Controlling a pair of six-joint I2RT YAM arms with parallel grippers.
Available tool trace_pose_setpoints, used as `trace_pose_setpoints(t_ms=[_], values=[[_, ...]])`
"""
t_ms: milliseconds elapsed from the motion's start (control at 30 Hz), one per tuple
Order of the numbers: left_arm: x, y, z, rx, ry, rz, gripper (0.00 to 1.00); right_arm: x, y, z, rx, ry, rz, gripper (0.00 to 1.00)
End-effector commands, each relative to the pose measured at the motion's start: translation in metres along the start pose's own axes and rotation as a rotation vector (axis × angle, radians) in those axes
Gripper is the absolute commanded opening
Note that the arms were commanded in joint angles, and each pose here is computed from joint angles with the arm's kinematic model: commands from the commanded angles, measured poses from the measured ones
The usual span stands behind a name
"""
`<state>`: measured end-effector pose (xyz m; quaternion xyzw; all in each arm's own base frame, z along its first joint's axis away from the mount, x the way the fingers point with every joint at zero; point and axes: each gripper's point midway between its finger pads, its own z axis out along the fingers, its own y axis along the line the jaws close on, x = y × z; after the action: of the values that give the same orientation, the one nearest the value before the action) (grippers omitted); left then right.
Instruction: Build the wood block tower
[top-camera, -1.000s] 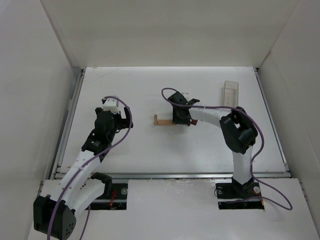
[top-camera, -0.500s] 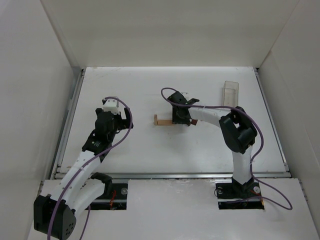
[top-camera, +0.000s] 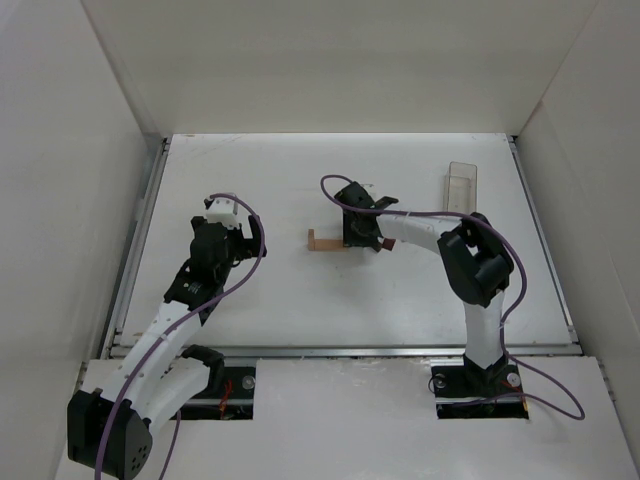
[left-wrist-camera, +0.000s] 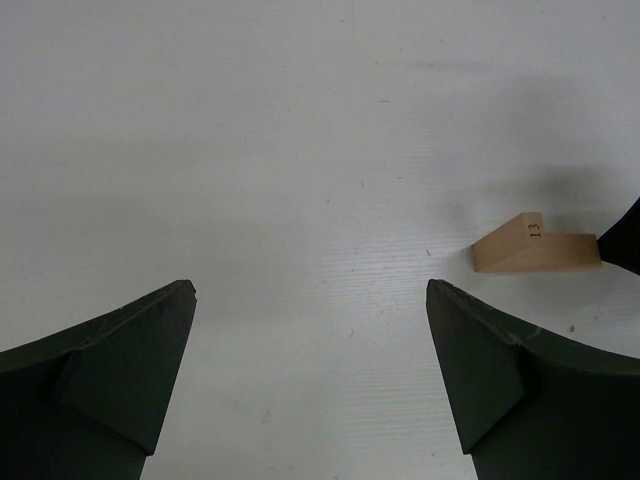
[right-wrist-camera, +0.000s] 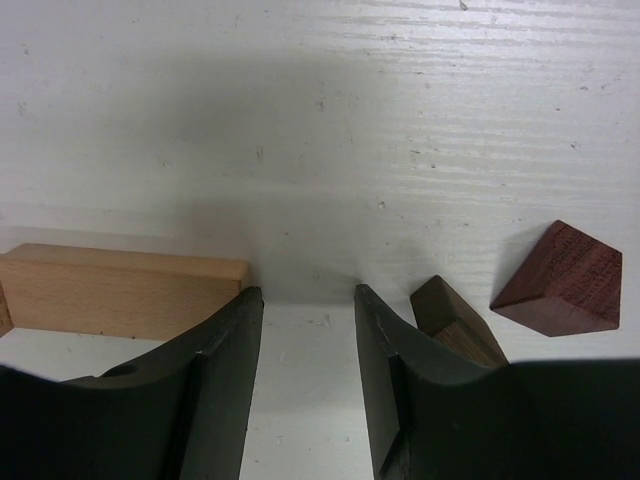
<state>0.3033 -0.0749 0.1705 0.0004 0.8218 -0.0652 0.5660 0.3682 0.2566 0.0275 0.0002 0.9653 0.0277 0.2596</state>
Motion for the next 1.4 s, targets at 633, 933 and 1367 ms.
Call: trace_pose_setpoints(t_ms=[633,933,1367], values=[[-0.011,-0.002,-0.001,0.012,-0.046,-0.016,1.00,-0.020,0.011,-0.009,-0.030,-0.062,0.013,0.47],[-0.011,-0.002,-0.001,0.012,-0.046,-0.016,1.00,-0.086,-0.016,-0.060,-0.026,-0.205,0.044,0.54],[-0.009,-0.001,-0.003,0.014,-0.055,-0.009,1.00,-0.061,-0.142,-0.018,0.103,0.074,-0.004,0.71]])
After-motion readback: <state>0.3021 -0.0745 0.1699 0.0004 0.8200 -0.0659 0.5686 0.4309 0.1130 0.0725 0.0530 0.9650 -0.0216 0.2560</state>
